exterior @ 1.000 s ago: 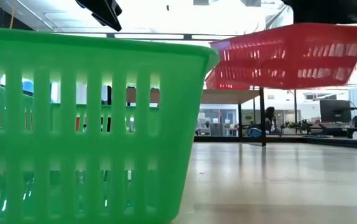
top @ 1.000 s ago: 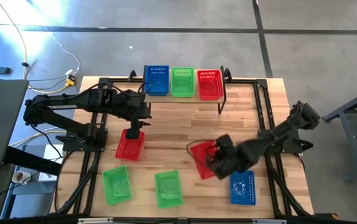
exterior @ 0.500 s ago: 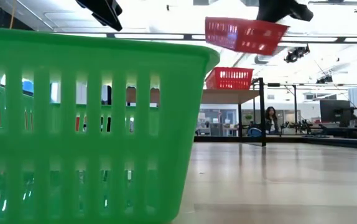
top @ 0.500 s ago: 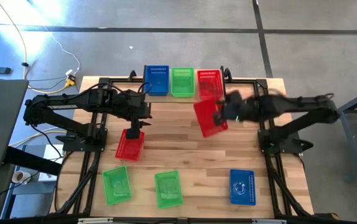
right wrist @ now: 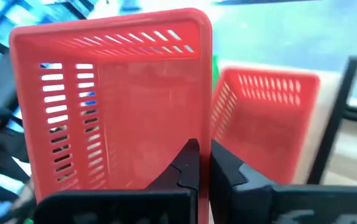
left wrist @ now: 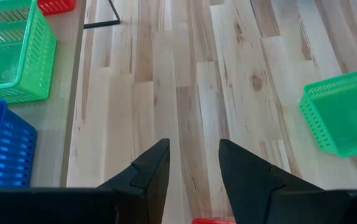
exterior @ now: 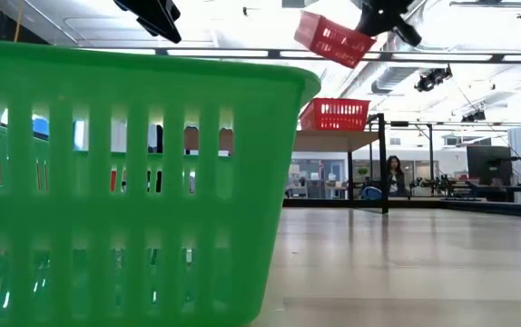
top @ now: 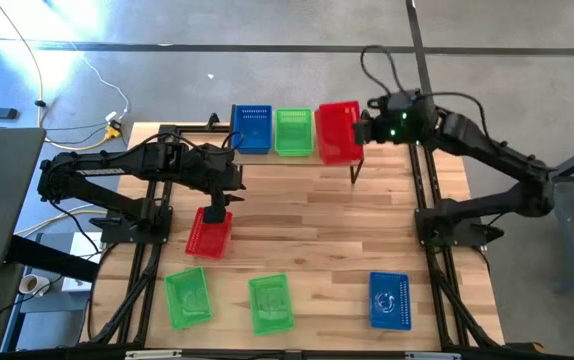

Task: Stack baskets on shelf by color
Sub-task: Stack the right red bin on top of the red bin on the shelf

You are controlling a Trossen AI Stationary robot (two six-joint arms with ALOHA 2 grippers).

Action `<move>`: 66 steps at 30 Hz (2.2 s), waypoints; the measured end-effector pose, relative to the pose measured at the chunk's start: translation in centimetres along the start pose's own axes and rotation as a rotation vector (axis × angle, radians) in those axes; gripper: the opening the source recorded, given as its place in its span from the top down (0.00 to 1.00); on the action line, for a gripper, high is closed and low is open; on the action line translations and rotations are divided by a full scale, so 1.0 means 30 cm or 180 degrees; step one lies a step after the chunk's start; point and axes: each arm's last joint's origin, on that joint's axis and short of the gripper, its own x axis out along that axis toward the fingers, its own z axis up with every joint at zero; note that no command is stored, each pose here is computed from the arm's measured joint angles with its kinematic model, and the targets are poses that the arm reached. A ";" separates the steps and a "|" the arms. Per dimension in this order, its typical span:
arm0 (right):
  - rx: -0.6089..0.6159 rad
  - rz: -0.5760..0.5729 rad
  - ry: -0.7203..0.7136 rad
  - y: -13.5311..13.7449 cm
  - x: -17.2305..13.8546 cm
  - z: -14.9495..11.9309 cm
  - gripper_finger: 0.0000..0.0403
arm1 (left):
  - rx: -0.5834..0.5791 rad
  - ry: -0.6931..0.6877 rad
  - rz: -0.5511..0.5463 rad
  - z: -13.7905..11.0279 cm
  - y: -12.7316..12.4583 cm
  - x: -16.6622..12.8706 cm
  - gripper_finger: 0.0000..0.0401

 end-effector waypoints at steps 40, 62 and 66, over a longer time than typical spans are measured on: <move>0.0688 -0.1017 0.1318 -0.145 0.231 0.256 1.00 | -0.0027 -0.0061 0.0011 0.006 0.001 0.000 0.67; 0.0929 -0.1237 0.1507 -0.115 0.287 0.209 1.00 | -0.0028 -0.0022 0.0245 0.005 0.008 0.000 0.67; 0.0914 -0.1278 0.1587 -0.123 0.321 0.202 1.00 | -0.0028 -0.0021 0.0244 0.005 0.008 0.000 0.67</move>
